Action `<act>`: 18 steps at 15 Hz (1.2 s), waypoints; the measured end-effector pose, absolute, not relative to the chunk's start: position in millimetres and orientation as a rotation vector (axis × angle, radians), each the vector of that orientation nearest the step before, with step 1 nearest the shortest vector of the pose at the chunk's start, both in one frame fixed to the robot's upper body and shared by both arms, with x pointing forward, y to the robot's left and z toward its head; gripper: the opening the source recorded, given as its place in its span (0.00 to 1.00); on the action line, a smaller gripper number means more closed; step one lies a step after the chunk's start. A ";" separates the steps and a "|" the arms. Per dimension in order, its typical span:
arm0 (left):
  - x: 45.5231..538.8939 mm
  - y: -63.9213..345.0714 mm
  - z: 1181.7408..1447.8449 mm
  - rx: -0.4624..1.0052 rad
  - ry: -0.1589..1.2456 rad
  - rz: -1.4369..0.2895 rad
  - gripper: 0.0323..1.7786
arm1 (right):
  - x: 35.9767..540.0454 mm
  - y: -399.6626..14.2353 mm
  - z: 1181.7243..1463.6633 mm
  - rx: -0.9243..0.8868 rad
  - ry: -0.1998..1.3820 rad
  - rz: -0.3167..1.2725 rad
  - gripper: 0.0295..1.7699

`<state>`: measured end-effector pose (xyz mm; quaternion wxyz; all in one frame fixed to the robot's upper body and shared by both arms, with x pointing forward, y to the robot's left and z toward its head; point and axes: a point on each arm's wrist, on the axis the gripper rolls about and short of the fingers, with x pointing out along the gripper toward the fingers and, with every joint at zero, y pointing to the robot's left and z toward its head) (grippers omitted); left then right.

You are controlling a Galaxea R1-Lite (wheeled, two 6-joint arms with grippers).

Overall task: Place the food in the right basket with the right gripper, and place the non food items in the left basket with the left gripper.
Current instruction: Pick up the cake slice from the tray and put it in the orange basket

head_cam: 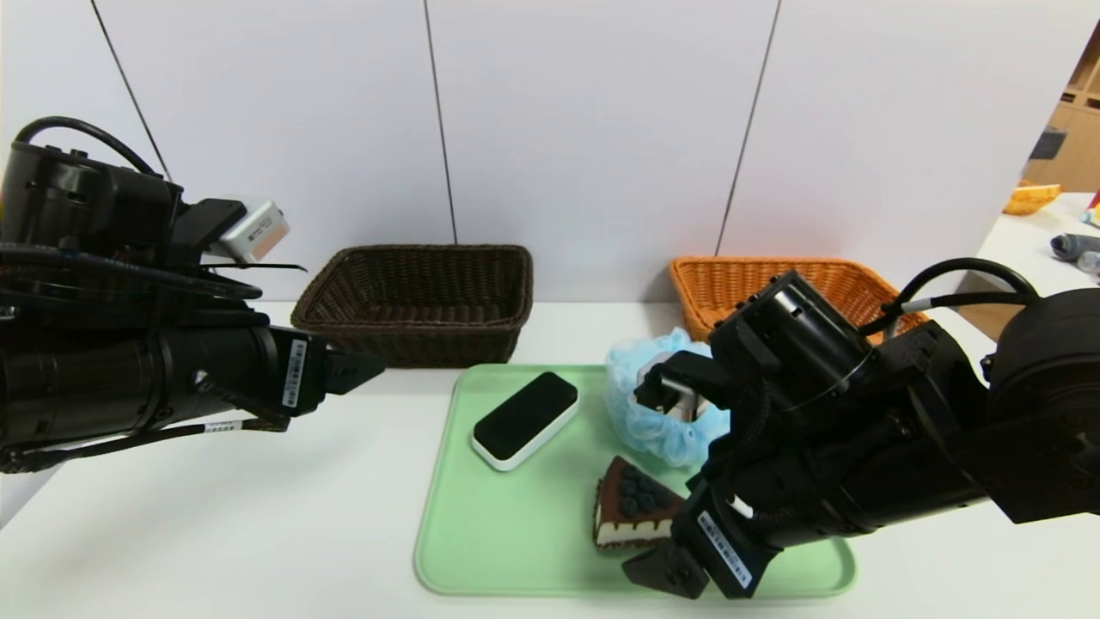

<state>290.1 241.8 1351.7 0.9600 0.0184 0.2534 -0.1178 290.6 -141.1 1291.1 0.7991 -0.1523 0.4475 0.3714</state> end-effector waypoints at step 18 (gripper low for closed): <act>289.3 242.2 1344.2 0.037 0.537 -0.237 0.95 | 318.6 -121.8 1252.3 -0.315 1.012 0.784 0.97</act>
